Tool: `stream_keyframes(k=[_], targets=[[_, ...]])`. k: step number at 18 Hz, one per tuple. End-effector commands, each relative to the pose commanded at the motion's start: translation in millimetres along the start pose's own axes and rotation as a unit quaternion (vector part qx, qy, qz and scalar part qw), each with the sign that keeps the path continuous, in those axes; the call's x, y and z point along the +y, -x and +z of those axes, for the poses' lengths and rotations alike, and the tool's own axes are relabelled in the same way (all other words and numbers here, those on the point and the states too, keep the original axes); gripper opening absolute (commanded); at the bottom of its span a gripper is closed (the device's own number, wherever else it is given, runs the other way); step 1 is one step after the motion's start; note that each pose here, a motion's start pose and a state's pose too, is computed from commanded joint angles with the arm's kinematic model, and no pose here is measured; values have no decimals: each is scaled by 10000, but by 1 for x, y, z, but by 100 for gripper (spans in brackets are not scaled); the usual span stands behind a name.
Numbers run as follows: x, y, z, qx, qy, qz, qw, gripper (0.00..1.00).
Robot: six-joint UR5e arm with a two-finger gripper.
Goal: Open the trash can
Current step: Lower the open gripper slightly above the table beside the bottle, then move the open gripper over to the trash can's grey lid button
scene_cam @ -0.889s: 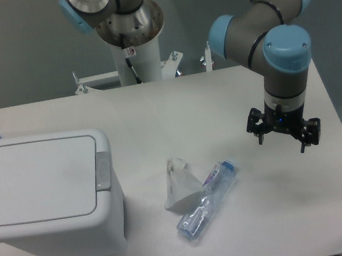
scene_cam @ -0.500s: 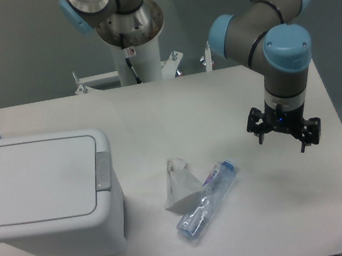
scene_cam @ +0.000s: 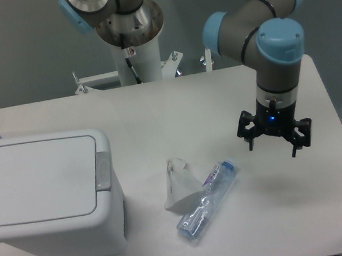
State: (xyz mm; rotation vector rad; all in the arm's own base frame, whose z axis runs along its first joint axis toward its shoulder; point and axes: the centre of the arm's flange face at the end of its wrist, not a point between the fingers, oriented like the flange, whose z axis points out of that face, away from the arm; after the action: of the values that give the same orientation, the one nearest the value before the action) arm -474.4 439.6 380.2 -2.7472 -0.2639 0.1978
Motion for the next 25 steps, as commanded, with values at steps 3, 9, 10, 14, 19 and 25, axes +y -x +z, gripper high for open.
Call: stream_keyframes(k=[3, 9, 10, 14, 19, 25], targets=[[-17, -29, -17, 51, -172, -538, 9984, 100], [-48, -76, -40, 319, -555, -711, 9954, 100], [-52, -81, -49, 431, -717, -703, 9940, 100], [-63, -99, -79, 644, -1076, -947, 9876, 100], [-92, -144, -94, 780, -1262, -963, 9842, 100], [-107, -184, -95, 983, -1249, -1018, 9820, 100]])
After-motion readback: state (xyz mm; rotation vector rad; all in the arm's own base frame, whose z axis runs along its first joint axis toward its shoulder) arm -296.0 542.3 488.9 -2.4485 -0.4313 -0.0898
